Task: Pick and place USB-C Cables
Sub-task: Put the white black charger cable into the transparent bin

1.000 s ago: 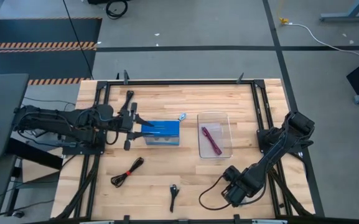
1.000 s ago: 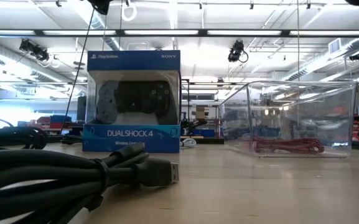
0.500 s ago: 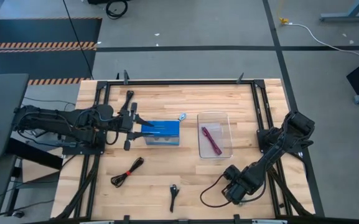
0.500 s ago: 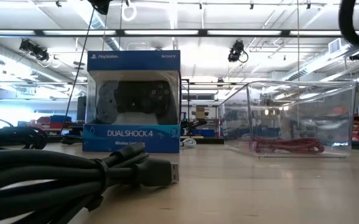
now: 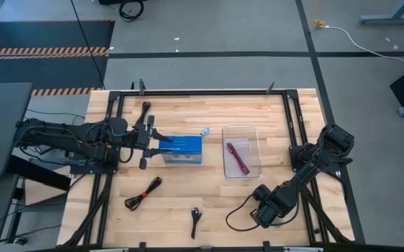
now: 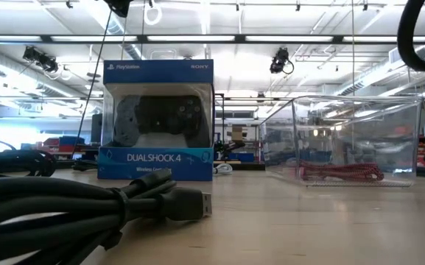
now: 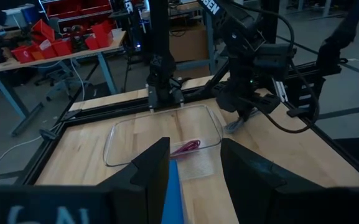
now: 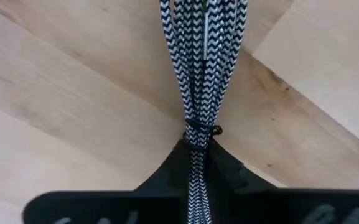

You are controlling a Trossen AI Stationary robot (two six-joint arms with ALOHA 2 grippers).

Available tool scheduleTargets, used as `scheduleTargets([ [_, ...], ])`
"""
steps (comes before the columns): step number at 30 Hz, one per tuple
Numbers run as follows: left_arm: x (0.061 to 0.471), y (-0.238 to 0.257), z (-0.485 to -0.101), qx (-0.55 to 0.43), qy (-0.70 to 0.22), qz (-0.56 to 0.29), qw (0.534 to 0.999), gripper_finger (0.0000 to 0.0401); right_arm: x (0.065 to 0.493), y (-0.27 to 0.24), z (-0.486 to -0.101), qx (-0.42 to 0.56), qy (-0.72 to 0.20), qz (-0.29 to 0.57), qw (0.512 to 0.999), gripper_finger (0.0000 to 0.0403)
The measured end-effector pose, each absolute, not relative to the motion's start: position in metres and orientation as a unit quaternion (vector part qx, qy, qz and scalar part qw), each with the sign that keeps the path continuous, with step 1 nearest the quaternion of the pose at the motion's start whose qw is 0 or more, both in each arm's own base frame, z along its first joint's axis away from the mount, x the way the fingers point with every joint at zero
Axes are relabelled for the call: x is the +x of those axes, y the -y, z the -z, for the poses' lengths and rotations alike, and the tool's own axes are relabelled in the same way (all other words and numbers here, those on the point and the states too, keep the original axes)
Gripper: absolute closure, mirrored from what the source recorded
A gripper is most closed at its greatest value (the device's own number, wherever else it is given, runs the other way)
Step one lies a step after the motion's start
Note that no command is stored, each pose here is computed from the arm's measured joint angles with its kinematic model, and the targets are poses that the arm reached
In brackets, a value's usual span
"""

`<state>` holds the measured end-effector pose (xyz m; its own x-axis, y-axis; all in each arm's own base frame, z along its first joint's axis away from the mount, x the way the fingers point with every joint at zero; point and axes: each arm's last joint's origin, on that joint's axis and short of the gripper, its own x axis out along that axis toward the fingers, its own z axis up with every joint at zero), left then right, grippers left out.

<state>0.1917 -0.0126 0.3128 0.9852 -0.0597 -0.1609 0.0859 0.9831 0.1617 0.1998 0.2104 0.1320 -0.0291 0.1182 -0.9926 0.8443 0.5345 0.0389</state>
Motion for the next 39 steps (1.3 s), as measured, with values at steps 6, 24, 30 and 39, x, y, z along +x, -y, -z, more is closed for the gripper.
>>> scheduleTargets([
  [6,0.192,0.013,-0.313,0.073,-0.078,0.036,0.994,0.0250,0.202,-0.211,-0.132,0.396,-0.634,0.325,0.580,0.0358],
  [24,0.192,0.014,-0.313,0.070,-0.078,0.038,0.994,0.0250,0.230,-0.211,-0.146,0.456,-0.592,0.318,0.583,0.0366],
  [30,0.192,0.014,-0.313,0.063,-0.079,0.038,0.994,0.0250,0.265,-0.211,-0.191,0.460,-0.557,0.280,0.633,0.0367],
  [39,0.192,0.014,-0.313,0.063,-0.079,0.038,0.994,0.0250,0.295,-0.179,-0.281,0.418,-0.490,0.338,0.686,0.0368],
])
